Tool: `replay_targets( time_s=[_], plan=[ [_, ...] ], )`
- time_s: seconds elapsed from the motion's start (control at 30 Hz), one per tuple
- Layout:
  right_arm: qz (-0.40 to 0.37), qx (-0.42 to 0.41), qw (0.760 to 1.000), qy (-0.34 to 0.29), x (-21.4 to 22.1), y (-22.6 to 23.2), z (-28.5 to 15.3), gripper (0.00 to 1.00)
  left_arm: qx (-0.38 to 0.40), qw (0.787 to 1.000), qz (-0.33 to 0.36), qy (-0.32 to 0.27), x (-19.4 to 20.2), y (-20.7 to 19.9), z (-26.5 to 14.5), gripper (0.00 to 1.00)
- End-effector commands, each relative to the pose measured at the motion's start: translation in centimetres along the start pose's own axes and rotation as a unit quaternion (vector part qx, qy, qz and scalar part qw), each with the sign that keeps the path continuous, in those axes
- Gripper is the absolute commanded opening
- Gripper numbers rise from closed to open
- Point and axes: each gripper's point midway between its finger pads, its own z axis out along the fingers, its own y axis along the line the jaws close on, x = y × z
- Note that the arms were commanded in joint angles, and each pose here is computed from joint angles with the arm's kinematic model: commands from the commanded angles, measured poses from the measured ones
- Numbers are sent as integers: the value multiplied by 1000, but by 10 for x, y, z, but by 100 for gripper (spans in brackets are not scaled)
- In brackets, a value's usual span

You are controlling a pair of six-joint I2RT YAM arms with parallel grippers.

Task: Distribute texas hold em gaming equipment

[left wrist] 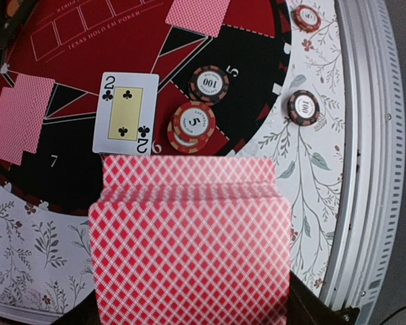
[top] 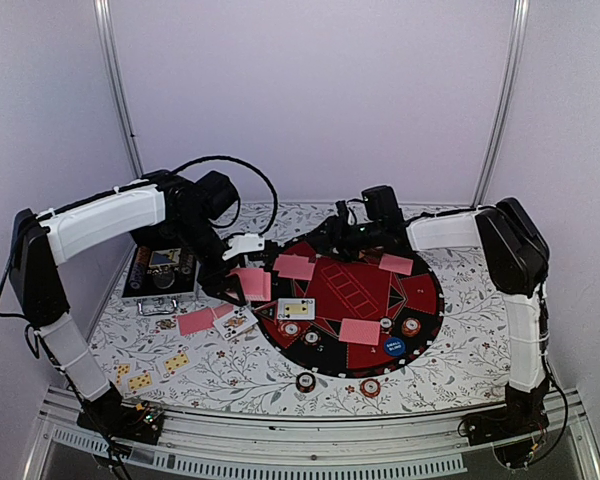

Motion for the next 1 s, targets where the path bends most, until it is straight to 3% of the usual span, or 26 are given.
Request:
replay_targets(
  time_s=[0.0, 0.23, 0.53, 0.97],
  plan=[
    [-31, -53, 998, 7, 21, 48, -27, 66, -8, 1000, 0, -19, -6, -1, -11, 34],
    [-35, -134, 988, 72, 94, 98, -36, 83, -12, 1000, 0, -20, -8, 3, -10, 34],
    [-29, -192, 972, 129, 143, 140, -21, 85, -15, 1000, -1, -25, -16, 9, -12, 33],
    [-14, -226, 960, 163, 159, 156, 15, 86, -13, 1000, 1, -27, -19, 11, -11, 33]
  ],
)
